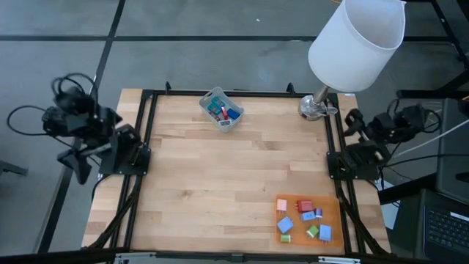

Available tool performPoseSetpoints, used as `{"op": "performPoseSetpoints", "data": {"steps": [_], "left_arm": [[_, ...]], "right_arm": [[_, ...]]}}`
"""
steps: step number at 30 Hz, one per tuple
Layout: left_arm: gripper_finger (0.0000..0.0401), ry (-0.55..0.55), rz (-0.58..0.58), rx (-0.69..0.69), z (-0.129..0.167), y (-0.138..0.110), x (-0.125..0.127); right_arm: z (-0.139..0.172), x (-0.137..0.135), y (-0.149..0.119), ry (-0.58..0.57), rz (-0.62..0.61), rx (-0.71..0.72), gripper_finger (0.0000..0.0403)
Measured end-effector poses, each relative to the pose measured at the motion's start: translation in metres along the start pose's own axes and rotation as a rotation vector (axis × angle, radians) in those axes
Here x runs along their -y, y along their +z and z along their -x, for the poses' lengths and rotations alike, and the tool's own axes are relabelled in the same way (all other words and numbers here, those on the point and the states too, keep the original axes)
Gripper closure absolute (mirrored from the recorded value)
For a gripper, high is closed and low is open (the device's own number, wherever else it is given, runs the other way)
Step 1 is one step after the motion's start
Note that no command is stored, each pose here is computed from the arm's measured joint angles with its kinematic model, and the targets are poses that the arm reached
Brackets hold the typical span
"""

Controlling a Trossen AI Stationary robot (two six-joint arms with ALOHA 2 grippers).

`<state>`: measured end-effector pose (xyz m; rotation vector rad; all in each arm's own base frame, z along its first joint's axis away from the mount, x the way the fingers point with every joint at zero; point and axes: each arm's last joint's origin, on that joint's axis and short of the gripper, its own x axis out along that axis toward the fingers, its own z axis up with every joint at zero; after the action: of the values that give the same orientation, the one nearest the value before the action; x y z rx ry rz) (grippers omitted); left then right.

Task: Pick & Place Office items
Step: Return to Home Position

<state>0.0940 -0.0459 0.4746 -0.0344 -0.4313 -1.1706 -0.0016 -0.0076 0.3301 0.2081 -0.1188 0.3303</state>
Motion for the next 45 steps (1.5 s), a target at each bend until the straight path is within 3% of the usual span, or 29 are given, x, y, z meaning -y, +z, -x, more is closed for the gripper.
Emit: {"op": "performPoseSetpoints", "data": {"steps": [2,6,11,15,21,25,27,30,32,37,45], "left_arm": [[0.0038,0.010,-0.003,0.033,0.009,-0.022,0.007],[0.0038,0.098,0.021,0.089,0.028,-0.069,0.020],[0.0038,0.154,0.107,0.137,0.044,-0.119,0.029],[0.0038,0.124,0.113,0.104,0.052,-0.149,0.035],[0.0038,0.025,-0.079,0.090,0.069,-0.183,0.049],[0.0038,-0.010,-0.047,0.132,0.078,-0.201,0.057],[0.0038,0.069,0.082,0.141,0.082,-0.211,0.056],[0.0038,0.303,0.263,0.132,0.090,-0.235,0.050],[0.0038,0.392,0.328,0.043,0.092,-0.246,0.045],[0.0038,0.481,0.161,-0.063,0.095,-0.254,0.042],[0.0038,0.581,0.103,-0.064,0.103,-0.252,0.038]], "right_arm": [[0.000,0.001,-0.001,-0.015,0.037,-0.005,0.0202],[0.006,-0.002,0.005,0.074,0.011,0.043,0.0202],[0.007,-0.002,0.004,0.089,0.001,0.021,0.0202],[0.007,-0.002,0.004,0.086,-0.001,0.021,0.0202],[0.007,-0.002,0.007,0.086,-0.006,0.050,0.0202],[0.008,-0.003,0.013,0.112,0.020,0.114,0.0202],[0.008,-0.003,0.014,0.115,0.024,0.117,0.0202],[0.008,-0.002,0.014,0.073,0.017,0.122,0.0202],[0.007,-0.002,0.013,0.068,0.029,0.122,0.0202],[0.007,-0.002,0.014,0.069,0.026,0.128,0.0202],[0.012,-0.003,0.015,0.122,0.012,0.082,0.0202]]}}
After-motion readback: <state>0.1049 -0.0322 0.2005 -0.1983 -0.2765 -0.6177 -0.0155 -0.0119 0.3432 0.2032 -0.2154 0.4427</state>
